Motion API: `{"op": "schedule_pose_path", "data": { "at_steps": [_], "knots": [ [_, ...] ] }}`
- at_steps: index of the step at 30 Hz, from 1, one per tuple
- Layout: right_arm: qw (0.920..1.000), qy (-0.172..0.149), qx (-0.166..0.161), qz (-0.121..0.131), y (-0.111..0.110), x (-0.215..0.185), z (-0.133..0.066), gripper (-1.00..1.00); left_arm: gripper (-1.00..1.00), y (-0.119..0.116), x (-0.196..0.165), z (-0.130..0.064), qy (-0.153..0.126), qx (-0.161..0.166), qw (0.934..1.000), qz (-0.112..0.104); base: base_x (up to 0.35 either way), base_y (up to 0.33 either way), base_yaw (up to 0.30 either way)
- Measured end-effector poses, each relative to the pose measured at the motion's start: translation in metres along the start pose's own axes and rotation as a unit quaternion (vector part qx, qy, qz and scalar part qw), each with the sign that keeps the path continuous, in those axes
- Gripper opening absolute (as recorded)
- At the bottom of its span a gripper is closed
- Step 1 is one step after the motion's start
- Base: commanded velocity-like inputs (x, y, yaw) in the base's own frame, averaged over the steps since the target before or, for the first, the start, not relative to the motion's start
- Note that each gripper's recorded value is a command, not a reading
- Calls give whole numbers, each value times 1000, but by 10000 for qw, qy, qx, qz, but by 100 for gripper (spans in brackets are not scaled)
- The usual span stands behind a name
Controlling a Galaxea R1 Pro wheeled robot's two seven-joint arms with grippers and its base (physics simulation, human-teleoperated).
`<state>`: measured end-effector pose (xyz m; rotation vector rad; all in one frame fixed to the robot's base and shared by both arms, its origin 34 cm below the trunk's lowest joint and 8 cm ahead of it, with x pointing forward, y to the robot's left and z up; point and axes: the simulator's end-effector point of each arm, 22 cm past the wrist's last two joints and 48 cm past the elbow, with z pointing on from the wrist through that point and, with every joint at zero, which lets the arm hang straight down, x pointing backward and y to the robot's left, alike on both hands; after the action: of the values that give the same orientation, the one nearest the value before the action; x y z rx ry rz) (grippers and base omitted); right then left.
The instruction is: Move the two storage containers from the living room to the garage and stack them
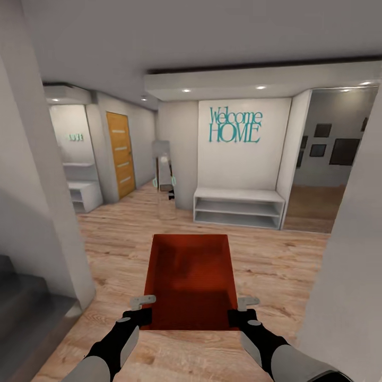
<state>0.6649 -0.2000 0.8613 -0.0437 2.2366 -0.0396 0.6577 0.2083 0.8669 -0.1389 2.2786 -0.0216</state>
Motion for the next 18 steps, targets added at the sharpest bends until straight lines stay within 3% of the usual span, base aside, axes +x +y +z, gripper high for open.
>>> {"op": "schedule_pose_path", "data": {
  "at_steps": [13,18],
  "knots": [
    [10000,10,-1,-1,0,0,0,-100,-100,0,0,0,10,-3,10000,1,322,0,254],
    [10000,9,0,0,0,0,0,-100,-100,0,0,0,10,-2,10000,1,322,0,47]
  ]
}}
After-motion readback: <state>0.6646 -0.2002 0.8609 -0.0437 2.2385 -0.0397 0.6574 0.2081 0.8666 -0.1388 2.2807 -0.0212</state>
